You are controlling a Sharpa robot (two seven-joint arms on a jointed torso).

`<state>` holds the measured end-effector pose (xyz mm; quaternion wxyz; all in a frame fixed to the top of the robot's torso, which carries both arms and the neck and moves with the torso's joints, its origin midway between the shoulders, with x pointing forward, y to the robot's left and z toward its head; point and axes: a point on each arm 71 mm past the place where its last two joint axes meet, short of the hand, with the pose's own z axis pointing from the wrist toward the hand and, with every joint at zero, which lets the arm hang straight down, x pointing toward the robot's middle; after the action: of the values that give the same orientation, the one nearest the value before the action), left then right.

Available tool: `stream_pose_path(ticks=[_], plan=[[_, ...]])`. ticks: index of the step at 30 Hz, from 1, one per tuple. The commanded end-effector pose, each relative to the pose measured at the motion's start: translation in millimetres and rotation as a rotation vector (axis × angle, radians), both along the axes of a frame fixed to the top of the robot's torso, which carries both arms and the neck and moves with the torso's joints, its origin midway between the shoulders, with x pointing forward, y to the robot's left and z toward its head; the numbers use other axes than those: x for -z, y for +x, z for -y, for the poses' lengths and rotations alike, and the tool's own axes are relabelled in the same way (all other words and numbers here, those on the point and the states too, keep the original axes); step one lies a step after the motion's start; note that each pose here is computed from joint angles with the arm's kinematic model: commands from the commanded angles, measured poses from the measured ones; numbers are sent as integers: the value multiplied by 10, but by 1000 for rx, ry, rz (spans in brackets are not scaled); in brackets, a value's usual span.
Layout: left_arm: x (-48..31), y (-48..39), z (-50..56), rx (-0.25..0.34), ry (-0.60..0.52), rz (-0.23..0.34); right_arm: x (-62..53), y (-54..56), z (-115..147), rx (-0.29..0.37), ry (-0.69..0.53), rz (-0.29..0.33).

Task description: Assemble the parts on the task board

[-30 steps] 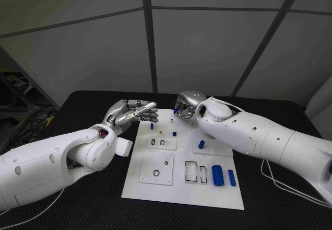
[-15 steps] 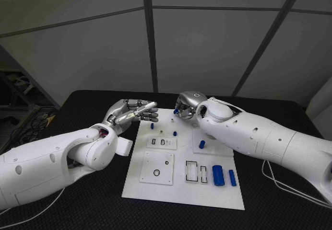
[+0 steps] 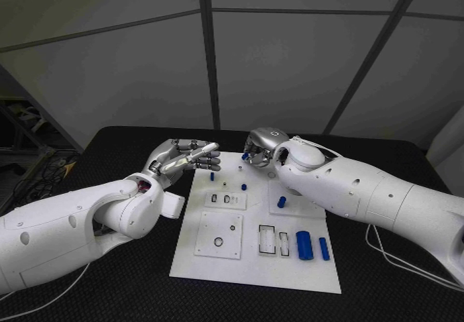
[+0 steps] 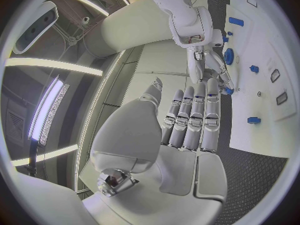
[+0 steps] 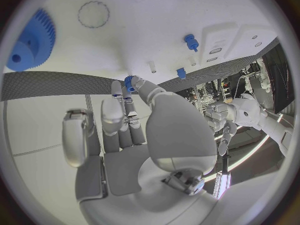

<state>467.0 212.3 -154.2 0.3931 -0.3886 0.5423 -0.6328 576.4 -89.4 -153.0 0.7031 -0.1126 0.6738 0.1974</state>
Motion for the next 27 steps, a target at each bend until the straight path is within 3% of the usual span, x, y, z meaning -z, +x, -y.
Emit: stream_pose_path(ticks=[1,13,27], plan=[[-16,-2,10,12,-6,5,-16,1,-11,-1,2,8],[-18,-5,3,13,-5,5,9,31,5,18,-2,-14],[-16,-1,-9,12,-5,4,-23,-15,-15,0,23,-1]])
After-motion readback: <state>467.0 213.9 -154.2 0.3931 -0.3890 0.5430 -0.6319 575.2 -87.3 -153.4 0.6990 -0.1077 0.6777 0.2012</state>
